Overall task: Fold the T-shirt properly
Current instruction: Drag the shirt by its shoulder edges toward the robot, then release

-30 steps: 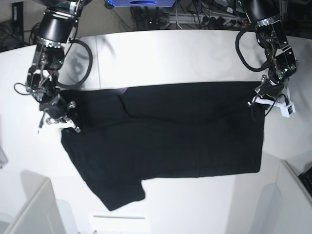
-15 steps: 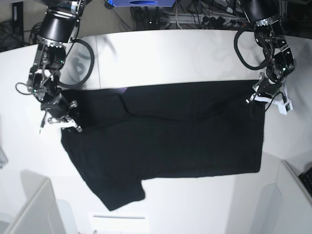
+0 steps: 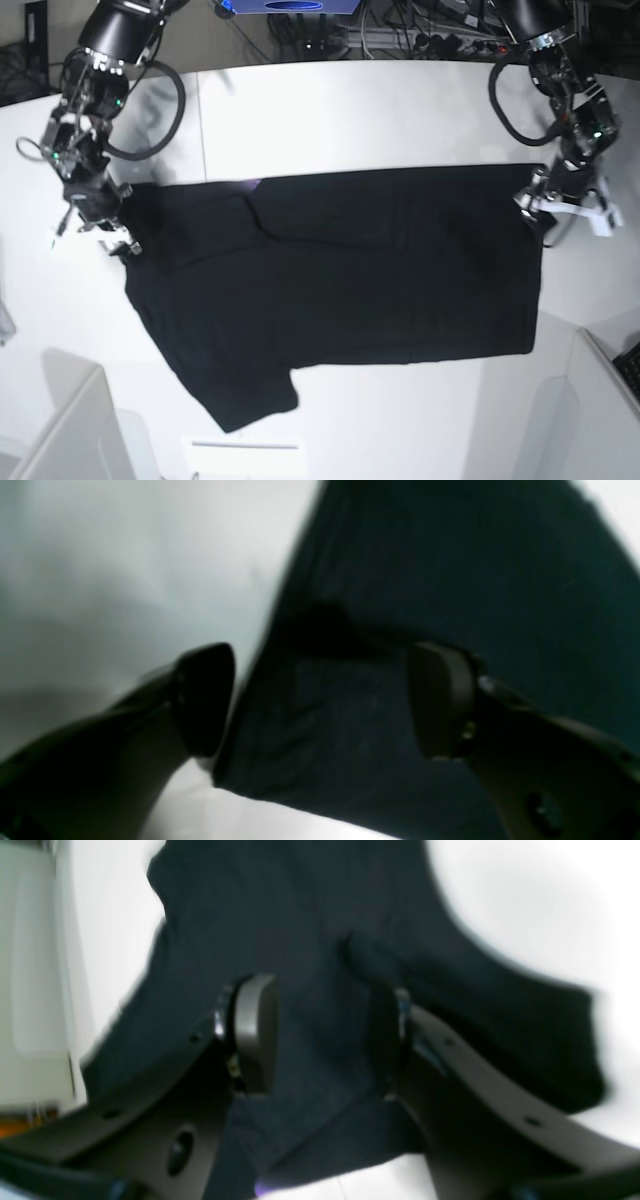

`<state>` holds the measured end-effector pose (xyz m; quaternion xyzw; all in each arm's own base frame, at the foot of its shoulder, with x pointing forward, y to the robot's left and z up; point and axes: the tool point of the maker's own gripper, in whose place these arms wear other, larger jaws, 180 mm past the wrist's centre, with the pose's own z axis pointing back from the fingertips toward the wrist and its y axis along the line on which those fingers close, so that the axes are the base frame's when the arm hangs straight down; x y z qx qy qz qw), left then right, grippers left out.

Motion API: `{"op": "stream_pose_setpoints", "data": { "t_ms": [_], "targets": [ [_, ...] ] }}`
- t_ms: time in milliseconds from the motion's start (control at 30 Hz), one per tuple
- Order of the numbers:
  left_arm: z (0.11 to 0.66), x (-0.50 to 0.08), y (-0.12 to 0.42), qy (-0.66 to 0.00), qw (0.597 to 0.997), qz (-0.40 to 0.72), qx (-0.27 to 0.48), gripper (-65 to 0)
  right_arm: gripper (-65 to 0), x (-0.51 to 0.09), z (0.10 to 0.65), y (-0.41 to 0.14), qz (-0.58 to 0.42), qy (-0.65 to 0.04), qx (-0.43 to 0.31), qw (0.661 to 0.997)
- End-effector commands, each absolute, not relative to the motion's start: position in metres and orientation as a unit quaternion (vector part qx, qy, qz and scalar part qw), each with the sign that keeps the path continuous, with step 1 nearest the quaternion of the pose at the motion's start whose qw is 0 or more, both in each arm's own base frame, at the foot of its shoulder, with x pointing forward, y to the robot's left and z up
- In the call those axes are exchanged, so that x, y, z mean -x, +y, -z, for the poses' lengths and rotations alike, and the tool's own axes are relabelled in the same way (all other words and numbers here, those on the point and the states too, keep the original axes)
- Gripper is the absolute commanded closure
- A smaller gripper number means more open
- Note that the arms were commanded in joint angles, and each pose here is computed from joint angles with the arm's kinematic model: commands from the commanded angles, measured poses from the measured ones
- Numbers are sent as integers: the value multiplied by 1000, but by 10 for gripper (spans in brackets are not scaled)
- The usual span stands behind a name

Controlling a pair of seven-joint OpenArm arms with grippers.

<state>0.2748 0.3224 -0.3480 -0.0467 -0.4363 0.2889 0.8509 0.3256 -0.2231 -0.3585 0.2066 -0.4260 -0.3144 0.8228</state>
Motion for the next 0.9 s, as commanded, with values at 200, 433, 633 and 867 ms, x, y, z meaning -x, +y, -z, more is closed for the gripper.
{"op": "stream_pose_setpoints", "data": {
  "t_ms": [200, 433, 633, 867],
  "targets": [
    [330, -232, 336, -458, 843, -278, 51, -530, -266, -278, 335, -239, 348, -465, -180, 794],
    [369, -188, 339, -395, 869, -296, 38, -530, -327, -251, 390, -243, 394, -395, -176, 811],
    [380, -183, 341, -380, 871, -308, 40, -530, -339, -244, 427, -246, 417, -352, -176, 819],
    [383, -188, 341, -381, 869, -313, 44, -530, -338, -252, 444, -261, 435, -355, -162, 811]
  ]
}}
